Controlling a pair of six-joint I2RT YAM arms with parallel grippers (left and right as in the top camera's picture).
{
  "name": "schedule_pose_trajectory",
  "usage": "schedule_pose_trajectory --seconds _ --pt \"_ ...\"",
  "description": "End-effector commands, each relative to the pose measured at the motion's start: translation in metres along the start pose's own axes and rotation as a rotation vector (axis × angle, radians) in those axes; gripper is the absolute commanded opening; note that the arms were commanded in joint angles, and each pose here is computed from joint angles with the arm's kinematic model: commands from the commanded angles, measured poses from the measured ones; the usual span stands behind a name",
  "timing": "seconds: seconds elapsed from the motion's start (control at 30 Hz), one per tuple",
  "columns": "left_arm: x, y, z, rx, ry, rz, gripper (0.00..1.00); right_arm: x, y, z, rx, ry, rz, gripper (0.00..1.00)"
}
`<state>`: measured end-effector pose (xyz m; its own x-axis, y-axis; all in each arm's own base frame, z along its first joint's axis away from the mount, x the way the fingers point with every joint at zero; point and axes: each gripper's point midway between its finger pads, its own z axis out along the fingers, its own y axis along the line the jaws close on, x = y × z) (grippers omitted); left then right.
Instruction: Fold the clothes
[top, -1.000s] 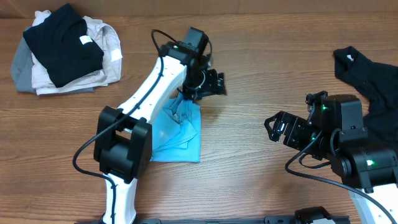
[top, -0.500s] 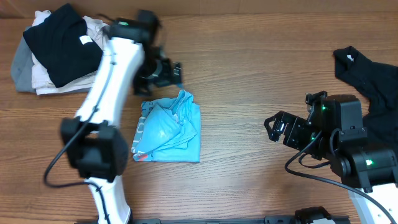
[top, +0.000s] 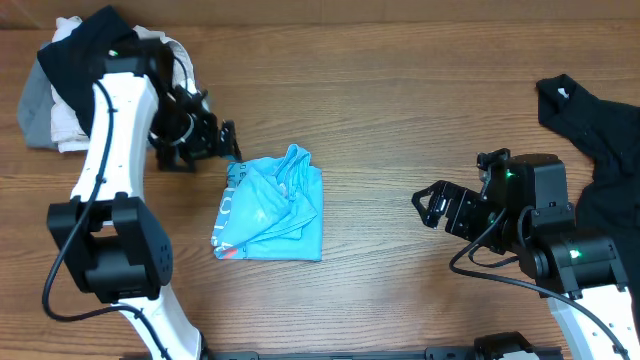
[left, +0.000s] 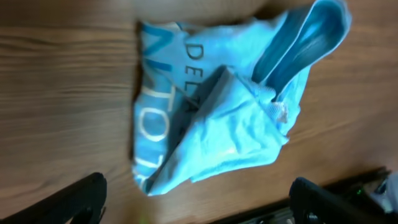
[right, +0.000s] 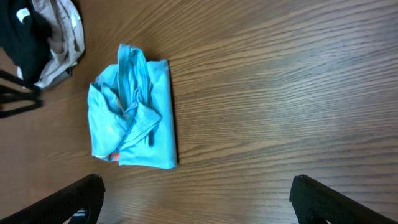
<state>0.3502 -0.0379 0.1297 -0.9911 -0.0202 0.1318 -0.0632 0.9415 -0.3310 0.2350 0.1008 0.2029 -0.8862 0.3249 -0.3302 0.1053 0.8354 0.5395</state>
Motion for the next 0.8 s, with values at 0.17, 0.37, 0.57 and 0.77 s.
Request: schedule_pose_trajectory --seconds 0.17,0.37,0.57,0.77 --pt "0.015 -0.023 0.056 0.090 0.086 0.146 0.96 0.003 0.002 0.003 -0.017 0.017 0.003 1.00" --pt "0.017 -0.016 0.074 0.085 0.089 0.144 0.95 0.003 0.002 0.002 -0.017 0.017 0.003 1.00" --pt "0.010 -0.015 0.079 0.084 0.059 0.157 0.93 0.003 0.002 0.003 -0.016 0.018 0.003 1.00" --pt "0.005 -0.027 0.079 0.137 0.037 0.174 0.65 0.003 0.002 0.003 -0.017 0.017 0.003 1.00"
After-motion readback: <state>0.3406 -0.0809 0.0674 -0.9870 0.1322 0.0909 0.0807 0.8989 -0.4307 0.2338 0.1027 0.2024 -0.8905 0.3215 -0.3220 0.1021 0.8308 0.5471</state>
